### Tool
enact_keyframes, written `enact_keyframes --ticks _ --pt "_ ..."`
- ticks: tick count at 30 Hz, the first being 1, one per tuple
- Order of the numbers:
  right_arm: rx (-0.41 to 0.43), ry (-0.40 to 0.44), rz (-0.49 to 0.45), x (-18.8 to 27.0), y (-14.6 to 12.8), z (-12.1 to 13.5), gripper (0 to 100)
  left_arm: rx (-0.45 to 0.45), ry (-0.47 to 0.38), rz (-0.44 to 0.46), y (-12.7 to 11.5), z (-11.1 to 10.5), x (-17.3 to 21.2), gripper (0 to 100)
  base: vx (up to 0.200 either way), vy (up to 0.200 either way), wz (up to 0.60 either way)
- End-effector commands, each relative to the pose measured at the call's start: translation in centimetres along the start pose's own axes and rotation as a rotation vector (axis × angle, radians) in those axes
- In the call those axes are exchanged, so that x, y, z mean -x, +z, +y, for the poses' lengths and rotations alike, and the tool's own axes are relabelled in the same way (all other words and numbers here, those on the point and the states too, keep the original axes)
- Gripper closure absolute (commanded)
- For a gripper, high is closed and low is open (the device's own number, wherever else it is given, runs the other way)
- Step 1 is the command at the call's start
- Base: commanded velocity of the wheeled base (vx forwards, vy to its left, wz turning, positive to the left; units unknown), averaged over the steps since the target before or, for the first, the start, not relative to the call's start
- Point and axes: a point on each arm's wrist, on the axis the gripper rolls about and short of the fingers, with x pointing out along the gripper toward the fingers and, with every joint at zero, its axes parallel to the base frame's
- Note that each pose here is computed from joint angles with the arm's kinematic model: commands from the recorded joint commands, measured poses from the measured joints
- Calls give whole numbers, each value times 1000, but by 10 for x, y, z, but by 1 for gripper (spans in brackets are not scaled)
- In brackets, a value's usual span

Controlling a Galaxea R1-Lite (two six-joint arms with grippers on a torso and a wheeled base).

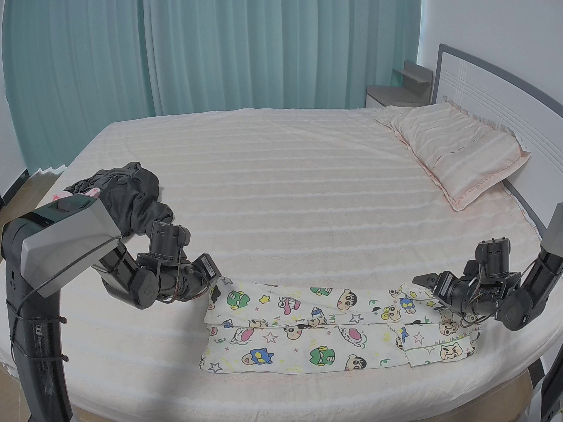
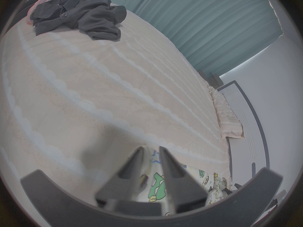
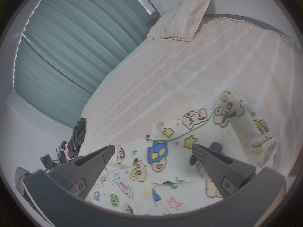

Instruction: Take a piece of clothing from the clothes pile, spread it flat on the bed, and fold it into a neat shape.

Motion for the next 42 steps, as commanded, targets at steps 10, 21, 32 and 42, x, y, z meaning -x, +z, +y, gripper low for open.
enact_keyframes --ticks 10,21,32,42 --pt "107 -150 -19 33 36 -22 0 25 50 46 -7 15 9 0 0 0 0" --pt "140 -226 49 37 34 -39 0 75 62 108 -24 22 40 0 0 0 0" --pt "101 -236 186 15 12 -60 0 140 47 158 -34 23 58 0 0 0 0" --pt "103 -203 141 -3 14 -65 100 157 23 179 -35 22 62 0 0 0 0"
